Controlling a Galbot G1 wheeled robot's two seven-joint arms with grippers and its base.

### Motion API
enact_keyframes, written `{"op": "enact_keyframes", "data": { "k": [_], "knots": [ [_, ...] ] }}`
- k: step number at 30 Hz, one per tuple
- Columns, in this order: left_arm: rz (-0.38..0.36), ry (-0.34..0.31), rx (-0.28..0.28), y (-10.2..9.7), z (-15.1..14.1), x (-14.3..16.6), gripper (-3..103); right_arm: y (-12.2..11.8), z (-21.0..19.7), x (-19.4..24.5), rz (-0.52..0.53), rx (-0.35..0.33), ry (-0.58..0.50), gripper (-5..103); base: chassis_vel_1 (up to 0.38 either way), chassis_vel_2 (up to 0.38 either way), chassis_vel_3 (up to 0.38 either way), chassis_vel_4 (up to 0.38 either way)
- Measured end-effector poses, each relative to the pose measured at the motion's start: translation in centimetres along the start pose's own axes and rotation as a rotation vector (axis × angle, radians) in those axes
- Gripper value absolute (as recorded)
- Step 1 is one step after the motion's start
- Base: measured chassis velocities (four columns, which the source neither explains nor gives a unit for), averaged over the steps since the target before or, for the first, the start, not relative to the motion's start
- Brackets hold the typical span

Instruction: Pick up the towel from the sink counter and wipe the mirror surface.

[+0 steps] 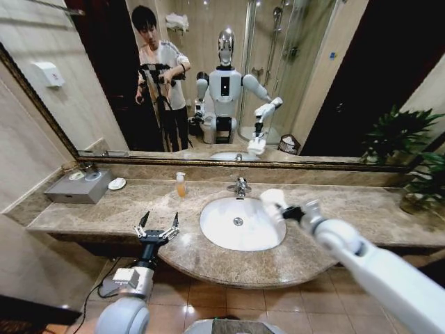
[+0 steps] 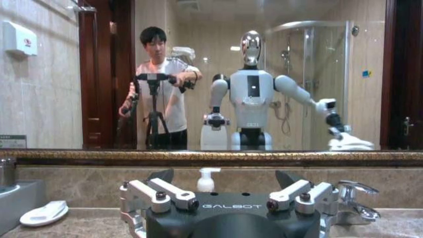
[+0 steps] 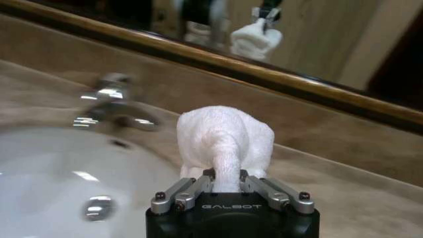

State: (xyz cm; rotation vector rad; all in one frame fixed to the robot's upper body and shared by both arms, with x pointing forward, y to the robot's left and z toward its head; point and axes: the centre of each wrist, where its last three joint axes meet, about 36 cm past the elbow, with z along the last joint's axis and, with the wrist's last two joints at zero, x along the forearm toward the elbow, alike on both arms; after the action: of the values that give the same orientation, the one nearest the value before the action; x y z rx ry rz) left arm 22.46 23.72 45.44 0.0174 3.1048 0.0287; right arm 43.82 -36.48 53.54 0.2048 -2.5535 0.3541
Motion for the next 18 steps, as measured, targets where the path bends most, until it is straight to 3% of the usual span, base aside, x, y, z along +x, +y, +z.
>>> {"op": "enact_keyframes", "data": {
  "k": [1, 2, 6, 8, 11, 17, 18],
  "knots": [
    [0.000, 0.000, 0.000, 0.0, 0.0, 0.0, 100, -1.9, 0.3, -0.7, 0.037, 0.003, 0.014, 13, 0.000, 0.000, 0.000, 0.000],
    [0.000, 0.000, 0.000, 0.0, 0.0, 0.0, 100, -1.9, 0.3, -0.7, 0.037, 0.003, 0.014, 13, 0.000, 0.000, 0.000, 0.000],
    [0.000, 0.000, 0.000, 0.0, 0.0, 0.0, 100, -6.2, 2.9, -3.6, 0.176, -0.035, 0.070, 13, 0.000, 0.000, 0.000, 0.000],
    [0.000, 0.000, 0.000, 0.0, 0.0, 0.0, 100, -6.3, 3.2, -3.9, 0.182, -0.043, 0.075, 13, 0.000, 0.000, 0.000, 0.000],
    [0.000, 0.000, 0.000, 0.0, 0.0, 0.0, 100, -5.3, 5.3, -5.4, 0.184, -0.118, 0.089, 13, 0.000, 0.000, 0.000, 0.000],
    [0.000, 0.000, 0.000, 0.0, 0.0, 0.0, 100, -3.9, 5.6, -5.9, 0.184, -0.110, 0.085, 10, 0.000, 0.000, 0.000, 0.000],
    [0.000, 0.000, 0.000, 0.0, 0.0, 0.0, 100, -3.9, 5.5, -5.9, 0.175, -0.110, 0.092, 15, 0.000, 0.000, 0.000, 0.000]
  ]
}}
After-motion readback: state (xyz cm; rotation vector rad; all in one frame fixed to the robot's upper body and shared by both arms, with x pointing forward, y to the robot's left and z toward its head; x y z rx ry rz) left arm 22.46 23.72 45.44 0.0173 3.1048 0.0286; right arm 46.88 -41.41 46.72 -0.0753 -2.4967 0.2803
